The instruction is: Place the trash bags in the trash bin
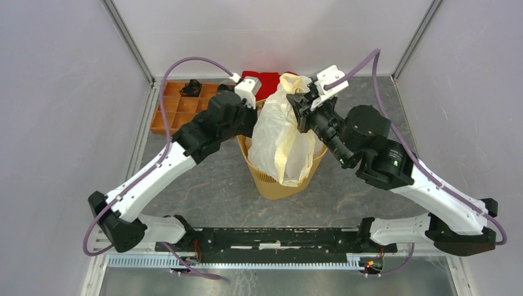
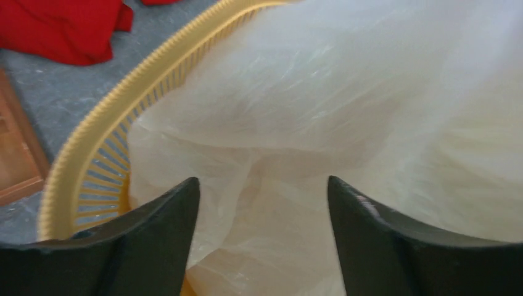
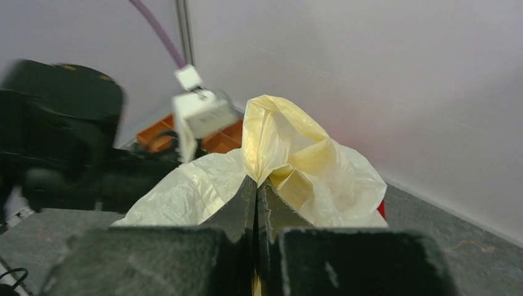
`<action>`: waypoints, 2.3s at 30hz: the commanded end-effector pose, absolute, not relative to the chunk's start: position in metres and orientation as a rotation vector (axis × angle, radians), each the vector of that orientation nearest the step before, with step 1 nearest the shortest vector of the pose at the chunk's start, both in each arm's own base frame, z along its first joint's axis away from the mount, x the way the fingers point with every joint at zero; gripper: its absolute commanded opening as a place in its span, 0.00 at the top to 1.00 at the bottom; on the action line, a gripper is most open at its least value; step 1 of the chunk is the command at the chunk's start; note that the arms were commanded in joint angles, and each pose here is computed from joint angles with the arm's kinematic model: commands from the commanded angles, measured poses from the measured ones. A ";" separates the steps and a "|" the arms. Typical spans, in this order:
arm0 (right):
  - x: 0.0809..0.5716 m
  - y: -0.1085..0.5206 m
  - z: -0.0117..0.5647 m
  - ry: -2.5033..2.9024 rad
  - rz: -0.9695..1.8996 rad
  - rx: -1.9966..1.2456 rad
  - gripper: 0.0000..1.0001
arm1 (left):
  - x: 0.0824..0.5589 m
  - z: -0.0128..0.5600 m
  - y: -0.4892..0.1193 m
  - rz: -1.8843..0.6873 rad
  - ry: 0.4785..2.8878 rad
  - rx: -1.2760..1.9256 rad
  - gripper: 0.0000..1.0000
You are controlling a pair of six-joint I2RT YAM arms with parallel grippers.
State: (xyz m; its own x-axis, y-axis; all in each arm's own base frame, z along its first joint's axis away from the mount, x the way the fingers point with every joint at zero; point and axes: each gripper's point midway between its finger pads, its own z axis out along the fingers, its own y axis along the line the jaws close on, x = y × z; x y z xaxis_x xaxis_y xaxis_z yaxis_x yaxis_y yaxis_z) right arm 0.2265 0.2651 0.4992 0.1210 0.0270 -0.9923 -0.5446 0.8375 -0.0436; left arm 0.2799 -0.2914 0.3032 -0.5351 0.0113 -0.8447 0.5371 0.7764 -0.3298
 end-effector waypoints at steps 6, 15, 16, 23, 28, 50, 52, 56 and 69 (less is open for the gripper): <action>0.260 0.253 0.470 1.559 0.394 -0.428 0.99 | 0.260 0.442 -0.193 -0.517 1.626 0.250 0.01; 0.299 0.288 0.418 1.758 0.376 -0.555 1.00 | 0.230 0.448 -0.165 -0.598 1.588 0.139 0.00; 0.303 0.292 0.408 1.785 0.365 -0.573 1.00 | 0.227 0.449 -0.169 -0.640 1.594 0.136 0.00; 0.327 0.307 0.349 1.892 0.306 -0.619 1.00 | 0.205 0.454 -0.242 -1.002 1.665 0.333 0.00; 0.336 0.299 0.337 1.918 0.280 -0.607 1.00 | 0.209 0.455 -0.265 -1.087 1.691 0.359 0.00; 0.323 0.283 0.403 1.743 0.424 -0.534 0.86 | 0.210 0.383 -0.294 -0.999 1.950 0.470 0.03; 0.324 0.283 0.400 1.750 0.420 -0.534 0.84 | 0.214 0.382 -0.288 -0.875 1.962 0.462 0.07; 0.324 0.284 0.396 1.760 0.421 -0.542 0.80 | 0.229 0.372 -0.270 -0.692 1.990 0.408 0.27; 0.291 0.249 0.418 1.774 0.405 -0.566 0.15 | 0.227 0.373 -0.272 -0.799 1.909 0.315 0.61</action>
State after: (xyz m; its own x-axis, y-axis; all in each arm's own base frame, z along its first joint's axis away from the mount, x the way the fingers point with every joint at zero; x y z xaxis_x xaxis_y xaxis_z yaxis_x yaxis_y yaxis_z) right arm 0.3121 0.2729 0.3781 -0.2647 -0.2251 -0.9377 -0.5703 0.8206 -0.0360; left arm 0.2265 -0.2681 0.3584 -0.5028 -0.0541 -0.8627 0.5193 0.7790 -0.3514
